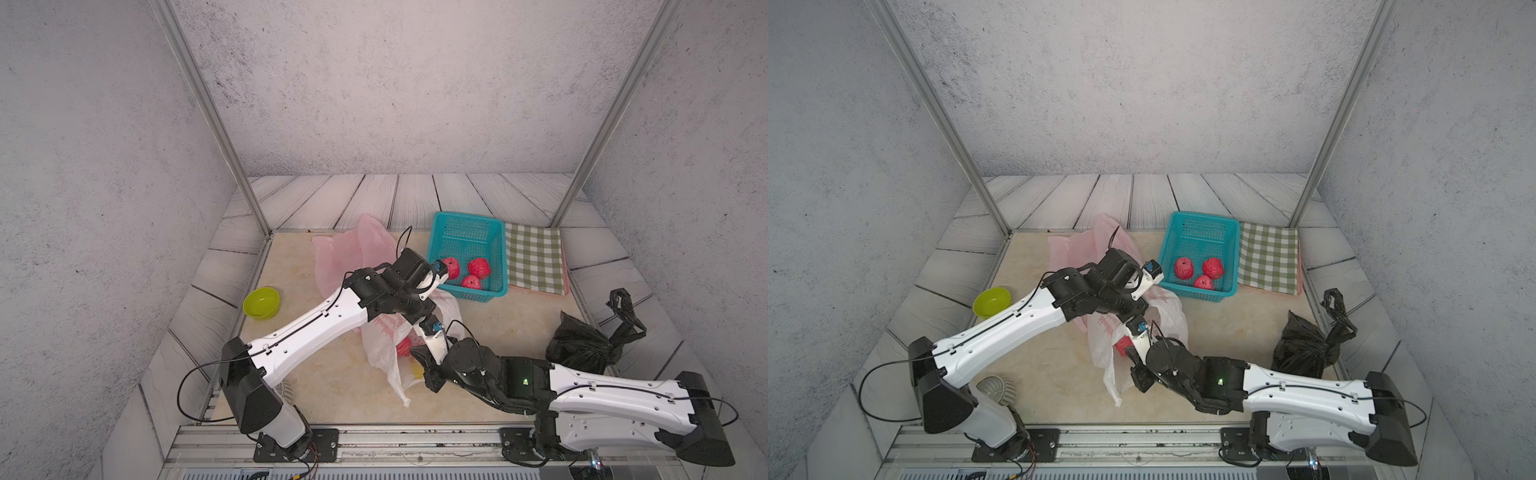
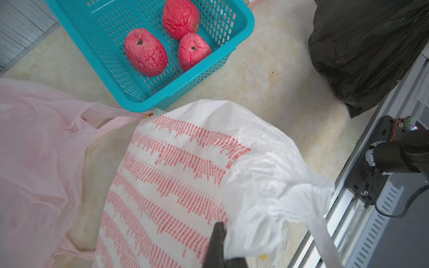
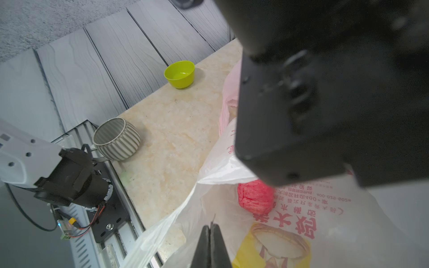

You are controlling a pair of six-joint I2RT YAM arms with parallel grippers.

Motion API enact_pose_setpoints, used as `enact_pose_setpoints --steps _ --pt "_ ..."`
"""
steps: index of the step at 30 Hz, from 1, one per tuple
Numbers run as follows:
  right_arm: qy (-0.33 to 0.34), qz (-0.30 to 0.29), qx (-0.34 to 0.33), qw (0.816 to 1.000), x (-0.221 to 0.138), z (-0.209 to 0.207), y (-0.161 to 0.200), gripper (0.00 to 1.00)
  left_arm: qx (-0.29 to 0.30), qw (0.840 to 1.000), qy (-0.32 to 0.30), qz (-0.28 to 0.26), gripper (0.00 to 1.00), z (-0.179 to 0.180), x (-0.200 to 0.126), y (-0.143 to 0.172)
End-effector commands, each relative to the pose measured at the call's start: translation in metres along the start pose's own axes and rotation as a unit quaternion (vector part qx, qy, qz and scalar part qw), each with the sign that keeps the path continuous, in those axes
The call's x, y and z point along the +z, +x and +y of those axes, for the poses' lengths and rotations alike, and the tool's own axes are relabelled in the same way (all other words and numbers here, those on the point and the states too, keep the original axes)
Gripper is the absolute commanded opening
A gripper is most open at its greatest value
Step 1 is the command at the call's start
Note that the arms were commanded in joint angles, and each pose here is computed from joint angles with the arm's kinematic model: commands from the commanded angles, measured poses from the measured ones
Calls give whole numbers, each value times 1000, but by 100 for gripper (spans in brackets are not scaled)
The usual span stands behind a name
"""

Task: Untie the knot of a plastic bag & take out the apple
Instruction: Pick up the apple from the plastic bag.

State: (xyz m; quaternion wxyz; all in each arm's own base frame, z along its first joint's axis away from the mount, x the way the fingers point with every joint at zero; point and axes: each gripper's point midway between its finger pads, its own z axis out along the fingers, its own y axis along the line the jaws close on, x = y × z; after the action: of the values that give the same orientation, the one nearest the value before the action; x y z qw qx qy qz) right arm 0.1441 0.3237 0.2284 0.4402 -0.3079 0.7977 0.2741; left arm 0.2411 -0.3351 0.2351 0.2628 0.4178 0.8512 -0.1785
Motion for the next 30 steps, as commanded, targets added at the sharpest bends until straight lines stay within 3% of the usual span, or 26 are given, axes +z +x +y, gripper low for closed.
enact_pose_setpoints --steps 1,6,13,17,22,30 --pt "59 -17 19 998 -1 -21 -2 0 6 999 3 37 0 0 12 11" --pt "123 -22 23 992 3 -46 13 0 9 997 26 70 0 -7 23 19" --pt "96 -24 29 995 24 -37 31 5 9 997 33 75 0 -9 26 21" --pt "101 -12 15 995 34 -34 33 14 8 997 32 73 0 -9 25 20" --pt "98 -3 8 995 42 -29 33 37 9 998 24 63 0 -7 20 17" --pt "102 12 16 995 53 -30 50 47 7 999 15 42 0 -4 13 12"
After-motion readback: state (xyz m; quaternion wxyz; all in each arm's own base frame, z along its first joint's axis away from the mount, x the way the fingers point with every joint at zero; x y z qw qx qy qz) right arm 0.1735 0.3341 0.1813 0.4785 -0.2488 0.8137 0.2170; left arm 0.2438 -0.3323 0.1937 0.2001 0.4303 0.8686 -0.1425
